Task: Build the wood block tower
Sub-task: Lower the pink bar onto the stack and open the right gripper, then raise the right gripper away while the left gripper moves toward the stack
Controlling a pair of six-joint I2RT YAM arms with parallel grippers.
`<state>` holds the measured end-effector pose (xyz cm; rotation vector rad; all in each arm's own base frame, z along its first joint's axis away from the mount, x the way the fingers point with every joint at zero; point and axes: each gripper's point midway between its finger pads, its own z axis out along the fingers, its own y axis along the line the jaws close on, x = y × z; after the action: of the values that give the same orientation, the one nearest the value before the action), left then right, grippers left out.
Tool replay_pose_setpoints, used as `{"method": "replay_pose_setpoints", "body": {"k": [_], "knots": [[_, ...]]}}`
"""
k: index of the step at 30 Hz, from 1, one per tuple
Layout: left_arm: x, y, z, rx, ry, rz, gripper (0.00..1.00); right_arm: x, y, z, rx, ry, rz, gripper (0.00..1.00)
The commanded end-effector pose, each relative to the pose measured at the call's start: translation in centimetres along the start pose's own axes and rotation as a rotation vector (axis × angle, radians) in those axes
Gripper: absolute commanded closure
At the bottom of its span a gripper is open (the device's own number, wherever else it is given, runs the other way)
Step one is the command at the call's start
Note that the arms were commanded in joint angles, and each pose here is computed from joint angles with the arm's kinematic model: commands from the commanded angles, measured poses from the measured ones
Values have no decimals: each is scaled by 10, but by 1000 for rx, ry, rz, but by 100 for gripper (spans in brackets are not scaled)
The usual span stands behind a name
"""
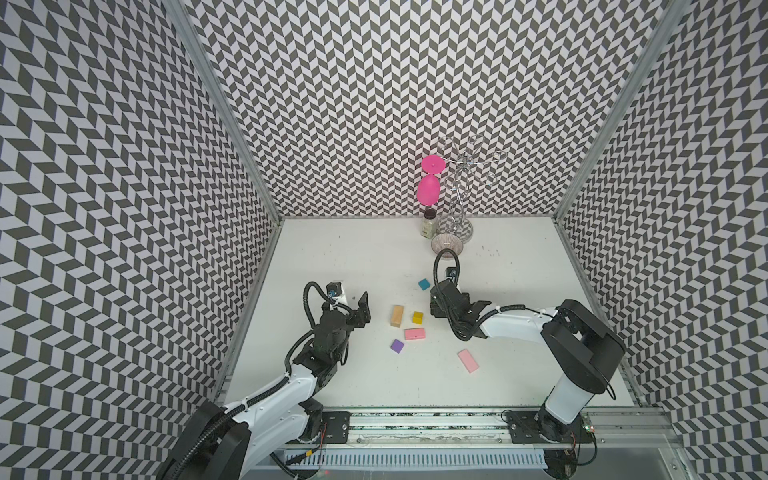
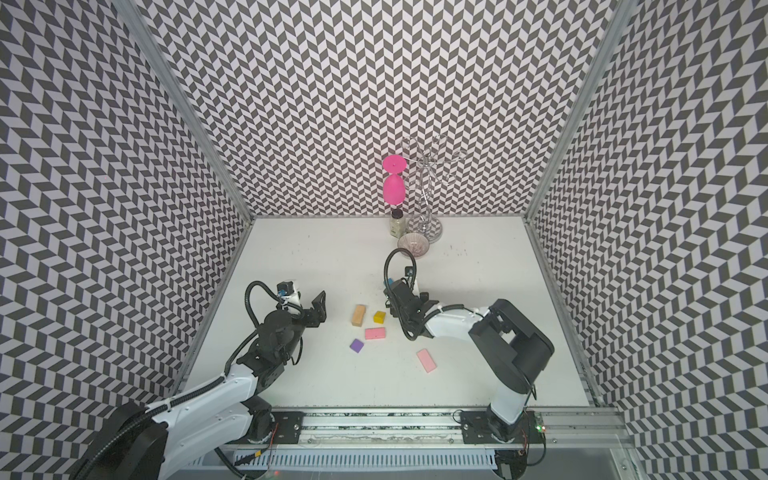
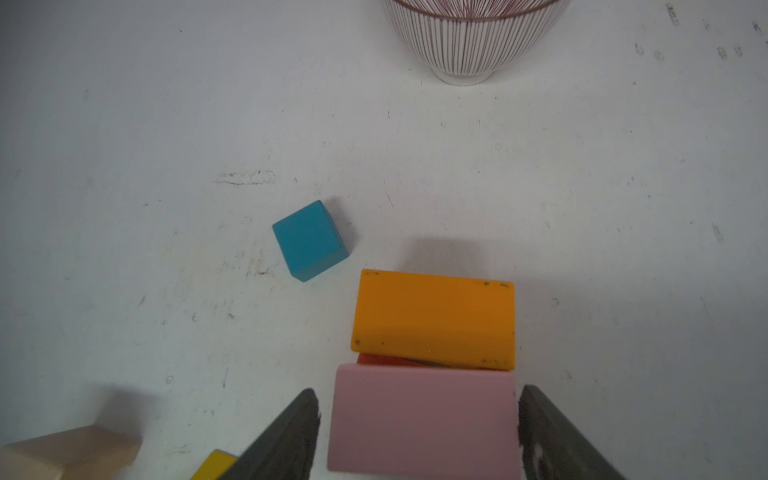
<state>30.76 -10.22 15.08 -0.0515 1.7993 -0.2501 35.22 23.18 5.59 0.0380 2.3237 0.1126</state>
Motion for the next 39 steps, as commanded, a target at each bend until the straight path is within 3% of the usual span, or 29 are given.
{"method": "replay_pose_setpoints", "body": {"k": [1,13,16,20,21,24,27,31,39], "knots": [[-5,0,-1,5,-27,-17,20,-11,4,-1,-4,-26,21,26],[-5,-1,-1,8,-24,-14,20,-28,-1,-39,-88,-87,69,27],[-4,-11,-1,66,-22,1,20,-30,-6,-48,-99,-106,79,31],[0,-51,-1,213,9,85,26,-35,-19,-55,-117,-139,122,42],[3,-64,-2,254,20,87,24,-38,-23,-55,-125,-149,139,45],[16,-114,-8,446,48,148,25,-47,-35,-53,-138,-178,173,47],[30,-155,-9,548,77,222,29,-59,-44,-50,-137,-212,188,47],[44,-188,1,598,117,268,31,-79,-47,-42,-169,-225,193,47],[66,-213,31,606,200,336,32,-97,-51,-12,-149,-182,159,47]]}}
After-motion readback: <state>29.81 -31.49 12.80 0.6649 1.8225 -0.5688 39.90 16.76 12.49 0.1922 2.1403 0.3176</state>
